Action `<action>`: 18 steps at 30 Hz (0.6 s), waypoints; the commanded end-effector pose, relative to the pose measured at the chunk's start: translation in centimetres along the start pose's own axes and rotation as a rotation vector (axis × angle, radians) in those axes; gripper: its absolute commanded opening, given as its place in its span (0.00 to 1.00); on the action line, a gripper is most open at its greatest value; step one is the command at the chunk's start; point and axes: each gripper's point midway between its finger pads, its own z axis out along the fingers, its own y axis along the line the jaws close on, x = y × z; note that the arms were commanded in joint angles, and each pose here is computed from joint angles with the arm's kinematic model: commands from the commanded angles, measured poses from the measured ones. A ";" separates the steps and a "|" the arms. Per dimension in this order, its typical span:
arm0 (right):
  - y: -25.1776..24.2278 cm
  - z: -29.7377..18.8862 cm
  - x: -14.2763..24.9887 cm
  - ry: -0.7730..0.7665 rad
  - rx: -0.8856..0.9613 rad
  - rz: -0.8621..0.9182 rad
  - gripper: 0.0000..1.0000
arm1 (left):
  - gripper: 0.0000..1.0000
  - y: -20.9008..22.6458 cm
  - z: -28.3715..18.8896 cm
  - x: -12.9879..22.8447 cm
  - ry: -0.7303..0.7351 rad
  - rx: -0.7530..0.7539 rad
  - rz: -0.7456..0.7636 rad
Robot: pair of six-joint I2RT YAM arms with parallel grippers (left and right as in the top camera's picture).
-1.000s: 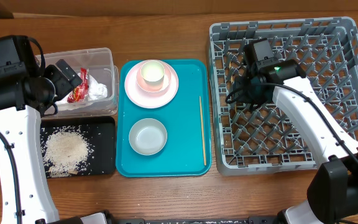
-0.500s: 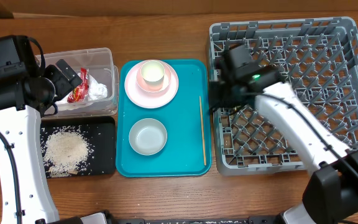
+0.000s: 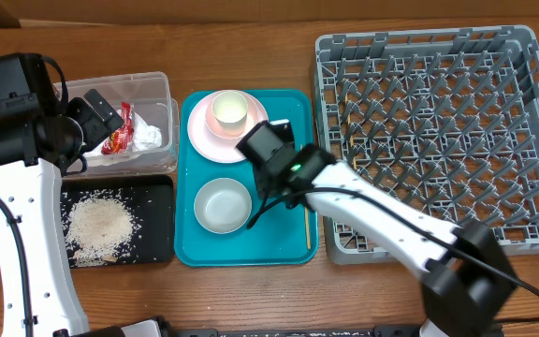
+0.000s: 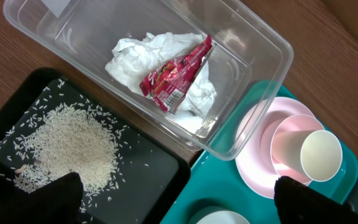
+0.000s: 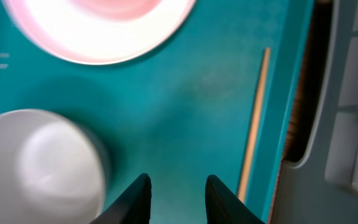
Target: Sort waste into correct bins and load items into the dishwasher
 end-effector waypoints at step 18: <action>-3.7 6.5 2.0 0.087 0.200 0.136 0.48 | 1.00 -0.3 -1.0 -0.5 -0.034 0.007 0.014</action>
